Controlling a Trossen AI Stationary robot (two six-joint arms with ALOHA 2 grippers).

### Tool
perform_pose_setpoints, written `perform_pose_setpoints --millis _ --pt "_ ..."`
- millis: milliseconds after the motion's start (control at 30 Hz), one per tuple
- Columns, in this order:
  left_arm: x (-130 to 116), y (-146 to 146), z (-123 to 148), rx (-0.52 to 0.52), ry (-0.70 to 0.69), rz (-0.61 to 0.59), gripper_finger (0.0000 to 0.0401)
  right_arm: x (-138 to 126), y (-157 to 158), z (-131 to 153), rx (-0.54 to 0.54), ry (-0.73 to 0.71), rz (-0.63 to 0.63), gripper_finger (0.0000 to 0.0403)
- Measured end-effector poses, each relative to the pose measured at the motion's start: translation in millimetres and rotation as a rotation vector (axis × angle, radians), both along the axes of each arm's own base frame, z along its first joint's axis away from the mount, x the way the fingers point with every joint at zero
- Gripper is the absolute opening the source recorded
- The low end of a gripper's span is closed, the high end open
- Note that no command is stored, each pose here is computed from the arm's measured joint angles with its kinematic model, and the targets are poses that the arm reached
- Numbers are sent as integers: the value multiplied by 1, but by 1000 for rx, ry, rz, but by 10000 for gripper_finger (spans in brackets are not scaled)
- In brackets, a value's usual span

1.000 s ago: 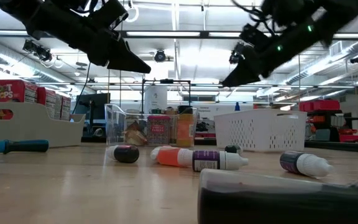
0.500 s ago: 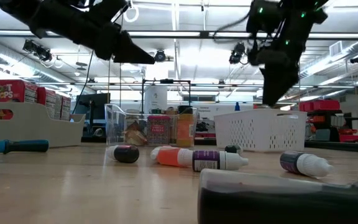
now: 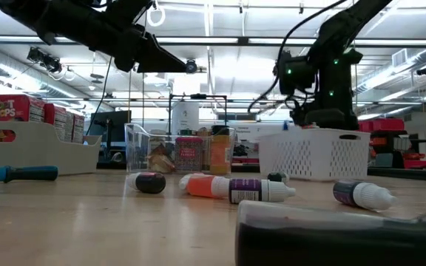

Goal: Pick & Place Kitchen Items
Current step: Put the big black food coloring bottle into the white bin

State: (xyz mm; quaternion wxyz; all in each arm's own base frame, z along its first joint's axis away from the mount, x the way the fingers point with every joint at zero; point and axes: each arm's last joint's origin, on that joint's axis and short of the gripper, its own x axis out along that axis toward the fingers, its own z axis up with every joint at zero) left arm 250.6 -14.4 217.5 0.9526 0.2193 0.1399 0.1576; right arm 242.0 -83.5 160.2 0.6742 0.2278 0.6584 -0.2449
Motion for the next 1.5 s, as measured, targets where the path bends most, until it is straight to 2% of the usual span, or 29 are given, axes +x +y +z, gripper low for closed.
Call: perform_pose_setpoints --millis 200,300,533,733,800,900,1033,1167,1333,1500 --pt "0 0 0 15 6 -3 201 2 -1 -13 35 64 58 215" --pt "0 0 0 15 8 -3 201 2 -1 -12 27 65 61 196" --pt "0 0 0 8 6 -2 201 8 -4 2 9 47 78 99" --pt "0 0 -1 5 8 -1 201 20 -9 33 -25 42 75 16" --pt "0 0 -1 4 9 -1 201 25 -11 44 -48 25 83 6" --pt "0 0 -1 -5 6 1 201 31 -13 56 -61 -13 85 19" --pt "0 0 -1 -29 -3 6 201 36 -14 57 -42 -75 100 61" --pt "0 0 -1 -30 -3 6 201 36 -13 47 -46 -100 124 122" --pt "0 0 -1 -30 -3 6 201 34 -16 32 -174 -81 139 197" --pt "0 0 -1 -28 -3 6 201 29 -15 20 -120 -94 141 242"
